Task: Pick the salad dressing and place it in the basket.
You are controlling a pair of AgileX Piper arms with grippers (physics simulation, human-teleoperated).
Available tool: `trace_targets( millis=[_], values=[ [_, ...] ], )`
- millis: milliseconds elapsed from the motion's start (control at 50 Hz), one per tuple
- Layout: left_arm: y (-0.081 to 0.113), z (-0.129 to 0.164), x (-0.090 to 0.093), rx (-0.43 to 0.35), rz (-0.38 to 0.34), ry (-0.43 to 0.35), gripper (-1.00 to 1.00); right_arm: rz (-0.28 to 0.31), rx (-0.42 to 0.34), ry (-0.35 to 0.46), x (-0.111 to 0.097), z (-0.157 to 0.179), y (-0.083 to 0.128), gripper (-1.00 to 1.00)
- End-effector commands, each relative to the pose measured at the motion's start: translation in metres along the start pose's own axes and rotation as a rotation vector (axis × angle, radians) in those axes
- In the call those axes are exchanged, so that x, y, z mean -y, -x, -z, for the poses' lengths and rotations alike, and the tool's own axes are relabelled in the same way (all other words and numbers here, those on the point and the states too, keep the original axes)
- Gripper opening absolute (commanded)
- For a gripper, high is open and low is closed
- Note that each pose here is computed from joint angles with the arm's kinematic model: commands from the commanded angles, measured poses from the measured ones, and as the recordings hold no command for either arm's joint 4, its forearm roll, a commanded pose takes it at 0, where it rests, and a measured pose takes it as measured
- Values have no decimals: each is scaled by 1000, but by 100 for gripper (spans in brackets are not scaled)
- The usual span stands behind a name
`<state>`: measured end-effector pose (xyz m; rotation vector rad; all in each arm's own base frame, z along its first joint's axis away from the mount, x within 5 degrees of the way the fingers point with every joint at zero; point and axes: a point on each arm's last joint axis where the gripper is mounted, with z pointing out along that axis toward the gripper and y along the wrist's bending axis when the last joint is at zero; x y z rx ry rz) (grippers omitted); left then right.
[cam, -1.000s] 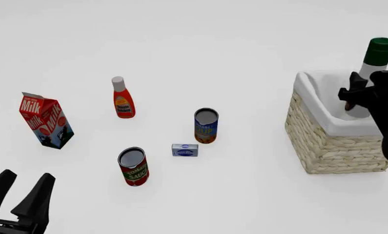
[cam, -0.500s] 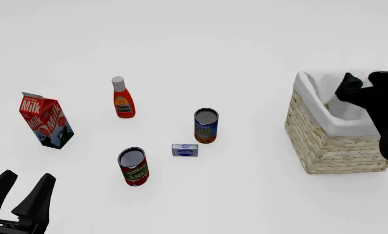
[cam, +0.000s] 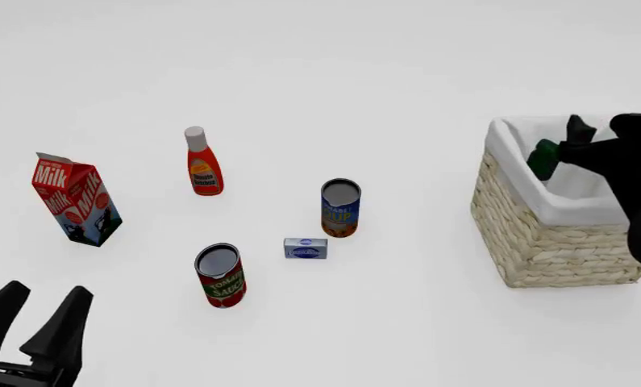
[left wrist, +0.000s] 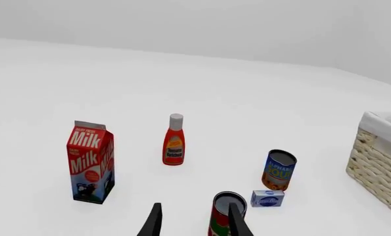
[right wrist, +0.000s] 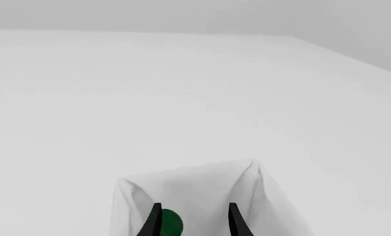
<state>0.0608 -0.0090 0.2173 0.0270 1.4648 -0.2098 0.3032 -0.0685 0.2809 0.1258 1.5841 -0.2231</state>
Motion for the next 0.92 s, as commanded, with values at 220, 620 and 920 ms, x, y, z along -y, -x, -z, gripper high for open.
trace_targets(
  millis=[220,620,920],
  values=[
    [-1,1,0,-4,0,1,100,6,60,26,-6,46,30,100],
    [0,2,0,-1,2,-7,100,-4,89,65,-11,130,36,100],
    [0,3,1,6,2,-21,100,-31,78,76,-10,171,24,100]
  ],
)
